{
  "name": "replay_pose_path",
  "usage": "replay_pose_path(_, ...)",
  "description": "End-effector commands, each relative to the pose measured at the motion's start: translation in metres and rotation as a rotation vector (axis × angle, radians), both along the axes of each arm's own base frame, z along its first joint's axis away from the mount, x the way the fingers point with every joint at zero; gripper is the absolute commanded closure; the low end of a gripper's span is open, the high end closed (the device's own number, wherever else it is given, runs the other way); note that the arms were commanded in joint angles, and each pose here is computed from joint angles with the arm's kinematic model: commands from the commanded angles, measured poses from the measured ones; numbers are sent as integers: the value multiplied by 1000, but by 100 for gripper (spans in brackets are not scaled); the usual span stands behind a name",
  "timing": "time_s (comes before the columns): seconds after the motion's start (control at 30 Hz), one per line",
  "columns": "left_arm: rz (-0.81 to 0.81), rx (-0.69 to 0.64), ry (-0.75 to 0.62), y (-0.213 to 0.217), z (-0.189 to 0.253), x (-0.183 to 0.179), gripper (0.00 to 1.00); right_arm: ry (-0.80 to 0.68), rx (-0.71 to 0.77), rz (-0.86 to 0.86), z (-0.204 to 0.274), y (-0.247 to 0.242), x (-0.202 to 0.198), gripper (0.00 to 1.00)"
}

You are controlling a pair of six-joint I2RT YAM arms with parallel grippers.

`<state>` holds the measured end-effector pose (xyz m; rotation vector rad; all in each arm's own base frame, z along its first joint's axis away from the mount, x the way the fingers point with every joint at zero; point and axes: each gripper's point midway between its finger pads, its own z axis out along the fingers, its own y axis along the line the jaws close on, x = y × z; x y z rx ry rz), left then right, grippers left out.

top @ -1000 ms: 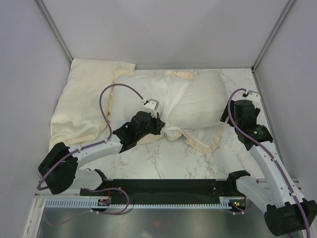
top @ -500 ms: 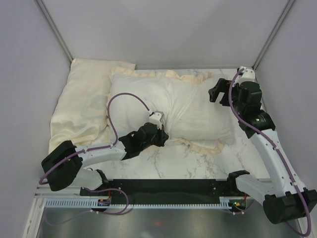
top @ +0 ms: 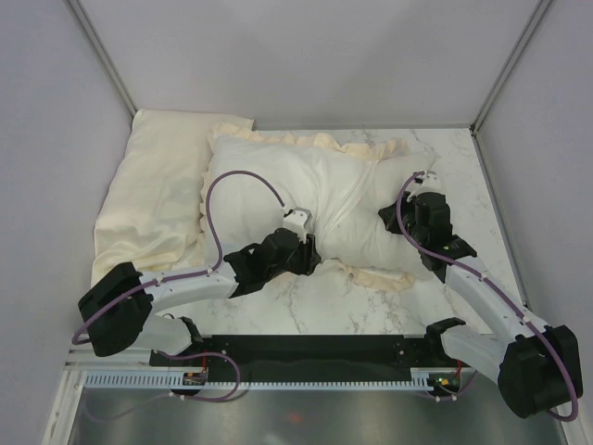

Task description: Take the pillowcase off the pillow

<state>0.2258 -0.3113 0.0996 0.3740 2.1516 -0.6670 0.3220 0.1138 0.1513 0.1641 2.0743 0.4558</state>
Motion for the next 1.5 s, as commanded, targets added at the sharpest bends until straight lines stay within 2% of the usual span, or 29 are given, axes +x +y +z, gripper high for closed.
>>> replay_pose_path(0.0, -3, 14, -86, -5, 35, 11, 47, 208, -21, 57, -60, 7, -42, 100)
replay_pose_path(0.07, -2, 14, -136, -2, 58, 16, 29, 192, -30, 70, -58, 7, -44, 100)
replay_pose_path(0.3, 85, -25, -380, 5, 174, 47, 15, 191, -42, 104, -66, 6, -61, 100)
replay_pose_path(0.43, 116, 41, -495, -3, 212, 77, 10, 171, -36, 123, -65, 7, -69, 100)
replay_pose_path(0.6, 107, 143, -518, -34, 205, 127, 7, 159, -33, 129, -61, 5, -75, 100)
replay_pose_path(0.7, 76, 158, -511, -52, 198, 141, 7, 161, -31, 129, -60, 5, -77, 100)
replay_pose_path(0.73, 52, 220, -462, -58, 168, 147, 6, 161, -29, 129, -58, 5, -78, 100)
replay_pose_path(0.8, 49, 255, -427, -62, 152, 154, 6, 153, -19, 130, -54, 7, -78, 100)
replay_pose_path(0.87, 52, 338, -356, -58, 112, 159, 7, 141, -11, 129, -49, 7, -78, 100)
replay_pose_path(0.9, 57, 348, -324, -56, 99, 160, 9, 132, -9, 128, -46, 7, -78, 100)
replay_pose_path(0.97, 76, 367, -277, -46, 81, 164, 29, 133, -11, 125, -45, 6, -79, 100)
replay_pose_path(1.0, 86, 360, -252, -42, 73, 163, 42, 133, -11, 122, -44, 5, -79, 100)
replay_pose_path(1.03, 102, 354, -237, -35, 70, 166, 69, 141, -15, 119, -46, 4, -80, 100)
replay_pose_path(1.13, 125, 306, -227, -25, 82, 167, 95, 154, -26, 107, -45, 2, -79, 100)
replay_pose_path(1.3, 168, 235, -259, -3, 118, 177, 98, 147, -40, 55, -40, -5, -74, 100)
replay_pose_path(1.47, 242, 156, -251, 38, 143, 199, 98, 85, -15, 0, -17, -11, -70, 100)
